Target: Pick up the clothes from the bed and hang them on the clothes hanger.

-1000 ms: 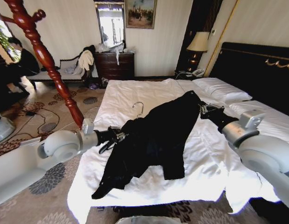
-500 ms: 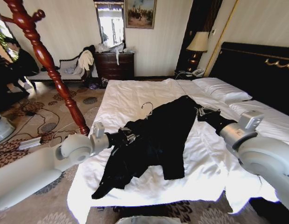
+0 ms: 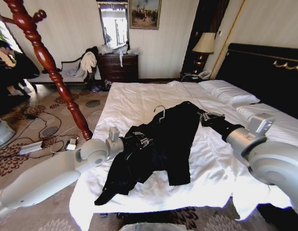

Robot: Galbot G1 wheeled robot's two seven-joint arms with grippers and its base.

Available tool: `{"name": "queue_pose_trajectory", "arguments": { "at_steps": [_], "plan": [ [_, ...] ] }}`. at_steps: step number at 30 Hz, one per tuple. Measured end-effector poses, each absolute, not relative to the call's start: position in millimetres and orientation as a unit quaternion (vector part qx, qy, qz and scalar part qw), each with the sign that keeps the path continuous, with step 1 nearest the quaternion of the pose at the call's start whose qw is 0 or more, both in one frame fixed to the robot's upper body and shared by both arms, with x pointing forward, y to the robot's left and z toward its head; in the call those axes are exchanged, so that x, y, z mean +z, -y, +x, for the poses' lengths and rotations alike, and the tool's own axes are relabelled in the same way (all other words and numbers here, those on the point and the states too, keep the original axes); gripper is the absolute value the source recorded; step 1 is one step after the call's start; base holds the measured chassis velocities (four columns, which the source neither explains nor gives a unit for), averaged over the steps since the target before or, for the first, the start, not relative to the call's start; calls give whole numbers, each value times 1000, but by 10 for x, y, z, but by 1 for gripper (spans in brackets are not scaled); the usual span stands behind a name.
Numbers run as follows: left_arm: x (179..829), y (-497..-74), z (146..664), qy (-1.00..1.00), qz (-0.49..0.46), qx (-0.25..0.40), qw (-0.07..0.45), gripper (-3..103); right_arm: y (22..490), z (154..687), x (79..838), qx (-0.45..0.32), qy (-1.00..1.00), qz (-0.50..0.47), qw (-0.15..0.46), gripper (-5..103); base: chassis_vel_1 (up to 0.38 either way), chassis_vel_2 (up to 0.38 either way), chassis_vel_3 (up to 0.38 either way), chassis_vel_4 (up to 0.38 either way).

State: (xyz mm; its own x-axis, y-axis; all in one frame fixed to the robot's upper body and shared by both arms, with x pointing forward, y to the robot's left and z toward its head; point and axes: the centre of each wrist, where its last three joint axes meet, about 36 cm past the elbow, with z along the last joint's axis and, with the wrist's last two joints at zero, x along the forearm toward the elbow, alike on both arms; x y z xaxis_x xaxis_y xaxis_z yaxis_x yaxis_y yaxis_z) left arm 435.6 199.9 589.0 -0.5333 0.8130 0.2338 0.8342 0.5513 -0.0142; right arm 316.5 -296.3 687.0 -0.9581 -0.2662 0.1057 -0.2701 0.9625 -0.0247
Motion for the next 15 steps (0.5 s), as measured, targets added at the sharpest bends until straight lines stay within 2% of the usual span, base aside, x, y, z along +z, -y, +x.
{"name": "queue_pose_trajectory", "arguments": {
  "at_steps": [7, 15],
  "plan": [
    [5831, -1958, 4479, 881, -460, -46, 104, 16, 2943, 3132, 6918, -20, 987, 143, 77, 0, 0, 0, 0, 0],
    [5791, -1588, 4564, 869, -486, -13, 89, 16, 2954, 3127, 6920, -59, 982, 146, 105, 0, 0, 0, 0, 0]
  ]
}}
